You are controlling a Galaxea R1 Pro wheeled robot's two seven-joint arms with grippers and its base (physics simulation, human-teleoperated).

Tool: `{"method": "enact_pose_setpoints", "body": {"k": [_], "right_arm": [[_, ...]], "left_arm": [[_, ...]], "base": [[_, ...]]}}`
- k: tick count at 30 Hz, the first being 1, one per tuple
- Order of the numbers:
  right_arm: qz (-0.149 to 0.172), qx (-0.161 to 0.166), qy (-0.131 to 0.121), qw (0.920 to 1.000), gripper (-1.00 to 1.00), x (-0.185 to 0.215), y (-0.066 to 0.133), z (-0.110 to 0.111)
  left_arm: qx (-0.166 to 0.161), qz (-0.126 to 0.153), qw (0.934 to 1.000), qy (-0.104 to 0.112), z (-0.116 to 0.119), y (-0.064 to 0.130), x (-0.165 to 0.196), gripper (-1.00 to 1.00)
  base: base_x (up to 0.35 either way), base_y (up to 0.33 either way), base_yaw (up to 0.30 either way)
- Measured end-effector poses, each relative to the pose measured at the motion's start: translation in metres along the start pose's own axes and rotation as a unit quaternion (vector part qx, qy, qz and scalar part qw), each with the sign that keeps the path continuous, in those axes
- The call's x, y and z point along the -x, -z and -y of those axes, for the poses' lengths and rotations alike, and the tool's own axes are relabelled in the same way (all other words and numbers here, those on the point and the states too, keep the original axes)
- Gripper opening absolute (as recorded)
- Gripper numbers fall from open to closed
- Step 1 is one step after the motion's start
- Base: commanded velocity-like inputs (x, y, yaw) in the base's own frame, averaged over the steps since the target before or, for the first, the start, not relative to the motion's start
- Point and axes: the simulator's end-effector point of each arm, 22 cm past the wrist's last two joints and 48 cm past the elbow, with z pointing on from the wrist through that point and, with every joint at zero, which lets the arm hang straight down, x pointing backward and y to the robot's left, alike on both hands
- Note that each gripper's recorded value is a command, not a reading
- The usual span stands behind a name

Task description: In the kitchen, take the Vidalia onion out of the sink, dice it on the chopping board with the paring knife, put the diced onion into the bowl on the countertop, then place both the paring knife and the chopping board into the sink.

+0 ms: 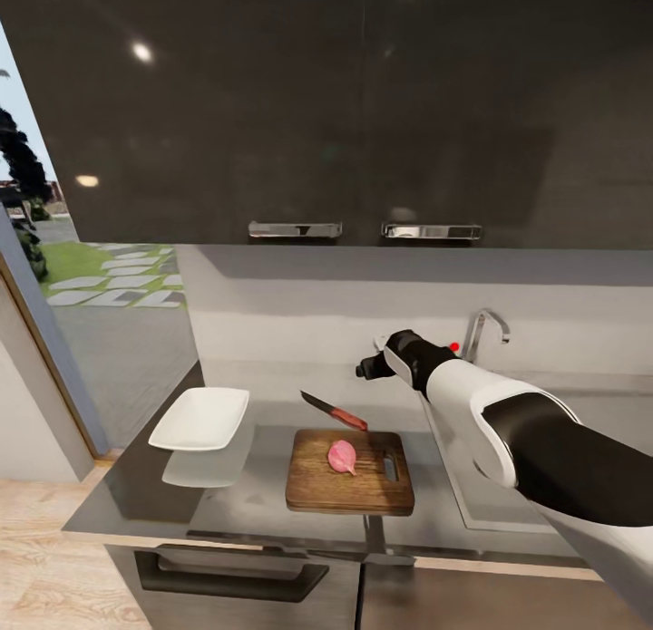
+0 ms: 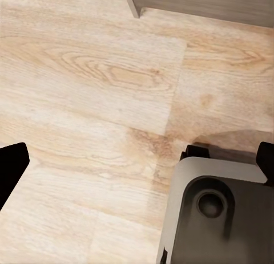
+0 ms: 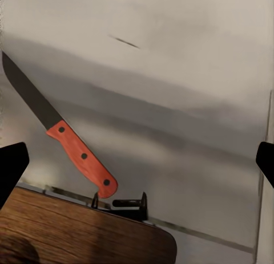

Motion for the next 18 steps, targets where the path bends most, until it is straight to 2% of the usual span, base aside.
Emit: {"method": "enact_pose_setpoints", "body": {"k": [18], "right_arm": [[-0.012, 0.004, -0.001, 0.9999, 1.0, -0.011, -0.015, -0.003]], "left_arm": [[0.0, -0.012, 0.9999, -0.003, 0.0, -0.001, -0.01, 1.0]], "base": [[0.0, 0.0, 0.0]]}}
